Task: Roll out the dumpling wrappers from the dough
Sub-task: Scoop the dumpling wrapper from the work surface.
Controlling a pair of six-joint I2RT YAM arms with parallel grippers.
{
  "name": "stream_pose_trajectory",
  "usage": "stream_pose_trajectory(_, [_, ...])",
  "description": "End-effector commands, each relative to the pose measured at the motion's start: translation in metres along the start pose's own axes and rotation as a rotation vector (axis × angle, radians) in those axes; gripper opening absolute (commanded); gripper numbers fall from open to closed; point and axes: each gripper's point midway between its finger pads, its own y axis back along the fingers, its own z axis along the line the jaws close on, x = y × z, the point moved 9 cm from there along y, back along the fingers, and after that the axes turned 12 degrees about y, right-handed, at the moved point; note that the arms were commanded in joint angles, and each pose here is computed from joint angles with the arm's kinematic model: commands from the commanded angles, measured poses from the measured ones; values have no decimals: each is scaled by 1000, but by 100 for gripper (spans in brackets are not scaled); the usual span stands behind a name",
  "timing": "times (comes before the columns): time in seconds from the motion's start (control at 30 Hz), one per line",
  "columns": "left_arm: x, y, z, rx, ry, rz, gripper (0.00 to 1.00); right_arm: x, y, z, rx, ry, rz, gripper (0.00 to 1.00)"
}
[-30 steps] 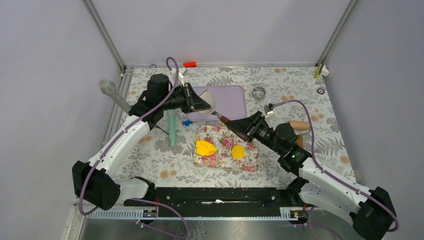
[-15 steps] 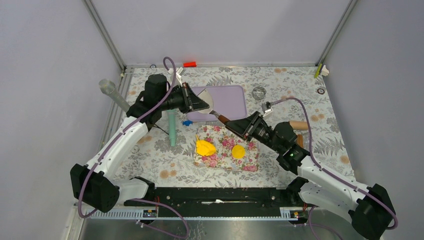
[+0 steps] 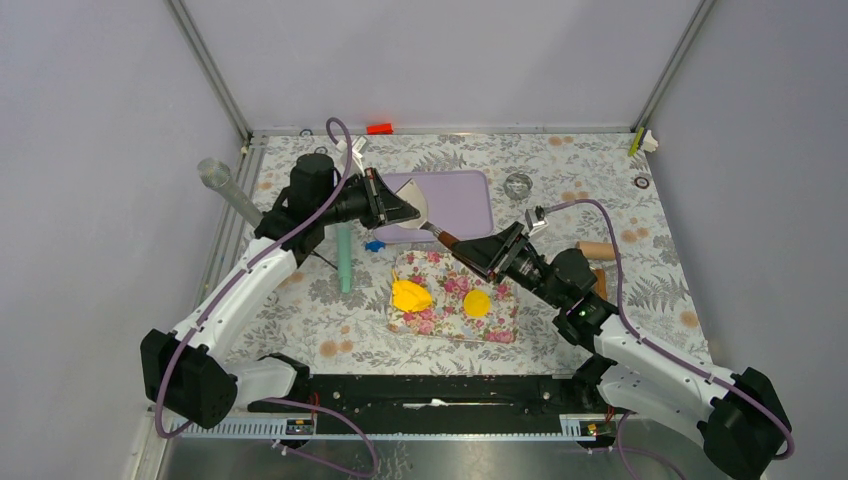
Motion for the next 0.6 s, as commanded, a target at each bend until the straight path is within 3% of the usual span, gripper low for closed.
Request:
stream_pose_trajectory(0.0, [1,2,0,12,-73,-23,0,-21,4,46,-219,25,-109,52])
stream_pose_trajectory(0.27, [6,3,1,25,-69,-8,0,-22,9,44,-208,18,-147,46])
stream_pose_trajectory(0.37, [6,2,2,24,-67,-1,0,-22,10,40,-194,14,-160,30])
stream_pose_trajectory(0.5, [6,0,3,21,-64,13,0,-19,10,34,-176,-1,-156,1])
stream_pose_trajectory(0.57, [7,0,3,18,-64,13,0,-19,10,33,-173,-5,-159,0])
